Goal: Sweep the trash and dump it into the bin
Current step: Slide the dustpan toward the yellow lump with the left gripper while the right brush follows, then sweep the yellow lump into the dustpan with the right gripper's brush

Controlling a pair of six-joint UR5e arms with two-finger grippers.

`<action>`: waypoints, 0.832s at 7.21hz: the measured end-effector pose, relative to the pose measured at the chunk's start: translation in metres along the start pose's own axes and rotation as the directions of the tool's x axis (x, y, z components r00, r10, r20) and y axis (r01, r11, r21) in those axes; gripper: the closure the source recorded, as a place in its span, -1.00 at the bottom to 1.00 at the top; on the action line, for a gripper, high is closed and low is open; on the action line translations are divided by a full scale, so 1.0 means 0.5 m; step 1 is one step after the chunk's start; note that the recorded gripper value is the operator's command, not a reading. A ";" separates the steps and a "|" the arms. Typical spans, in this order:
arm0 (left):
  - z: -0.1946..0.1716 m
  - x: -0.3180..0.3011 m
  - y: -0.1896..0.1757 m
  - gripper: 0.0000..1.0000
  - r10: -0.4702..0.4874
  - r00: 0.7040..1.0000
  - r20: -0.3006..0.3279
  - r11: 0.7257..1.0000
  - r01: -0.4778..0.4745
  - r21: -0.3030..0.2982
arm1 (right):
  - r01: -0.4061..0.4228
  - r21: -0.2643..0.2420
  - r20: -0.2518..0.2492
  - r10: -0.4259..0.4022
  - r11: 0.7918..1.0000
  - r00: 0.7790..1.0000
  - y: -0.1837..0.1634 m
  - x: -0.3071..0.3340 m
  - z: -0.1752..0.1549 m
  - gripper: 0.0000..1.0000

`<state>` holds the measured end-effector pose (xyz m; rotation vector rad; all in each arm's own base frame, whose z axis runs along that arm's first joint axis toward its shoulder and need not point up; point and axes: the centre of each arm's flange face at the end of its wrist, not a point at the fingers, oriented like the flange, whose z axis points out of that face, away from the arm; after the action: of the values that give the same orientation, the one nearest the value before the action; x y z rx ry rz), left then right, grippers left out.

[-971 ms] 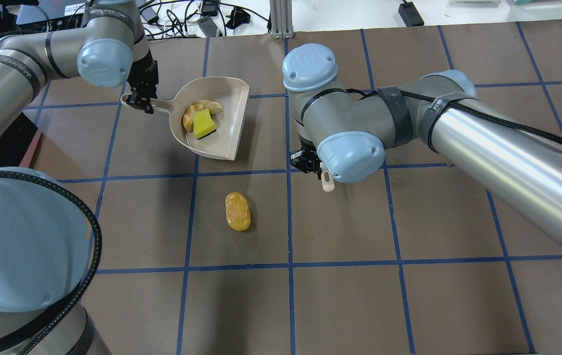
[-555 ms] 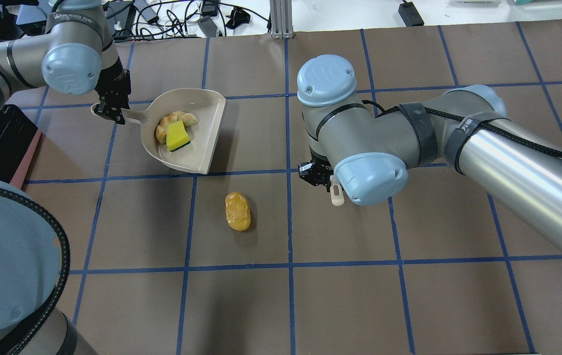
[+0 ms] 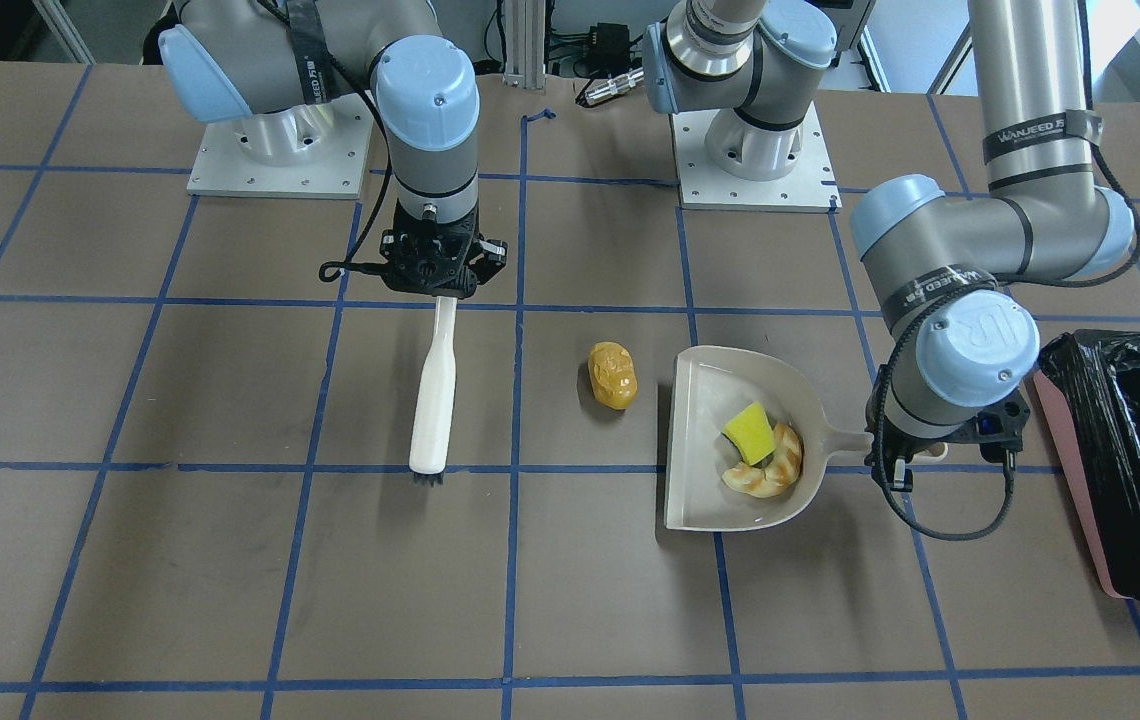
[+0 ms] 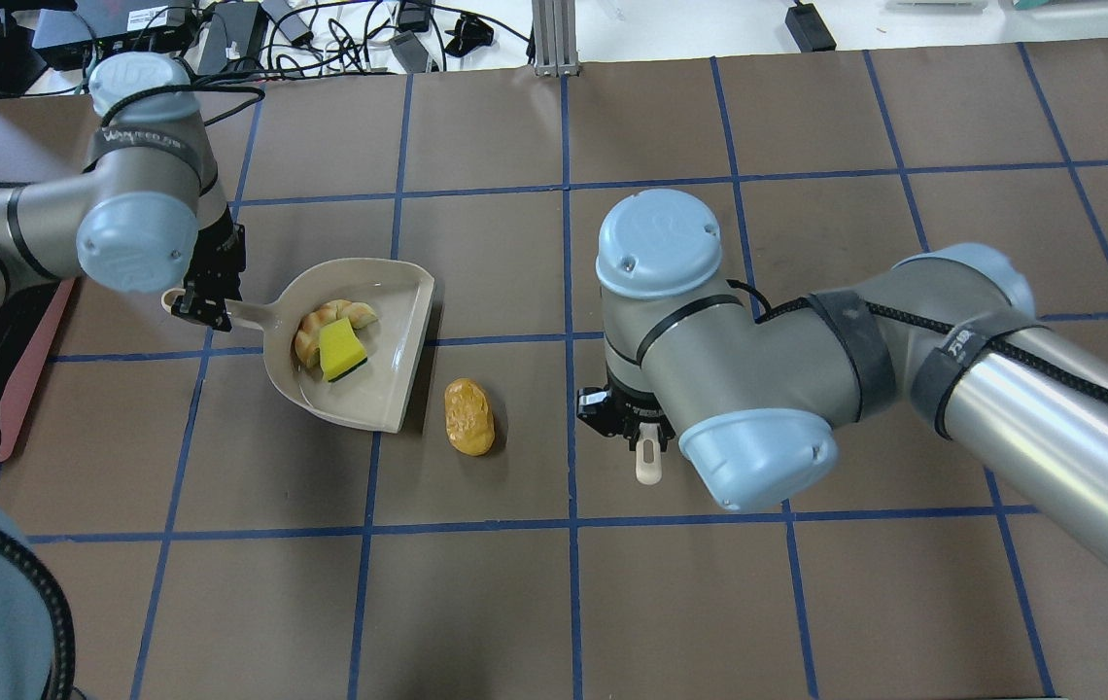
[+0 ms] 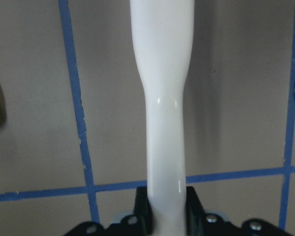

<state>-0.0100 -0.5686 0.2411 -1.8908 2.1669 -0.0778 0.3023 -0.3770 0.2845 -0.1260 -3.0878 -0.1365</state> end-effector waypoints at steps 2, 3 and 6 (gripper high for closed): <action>0.051 -0.085 0.044 1.00 -0.035 0.999 -0.017 0.999 0.035 0.006 | -0.037 0.007 0.006 0.037 0.999 0.999 0.071 -0.051 0.033 1.00; 0.061 -0.119 0.063 1.00 -0.049 0.999 -0.016 0.999 0.049 0.006 | -0.052 0.009 0.003 0.052 0.999 0.999 0.092 -0.077 0.047 1.00; 0.031 -0.185 0.074 1.00 -0.096 0.995 -0.032 0.994 0.098 0.050 | -0.093 0.013 0.054 0.092 0.996 0.994 0.098 -0.147 0.099 1.00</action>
<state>-0.0314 -0.4702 0.2333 -1.9771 2.0704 -0.1802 0.3775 -0.3297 0.2358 -0.2760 -3.1282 -0.1073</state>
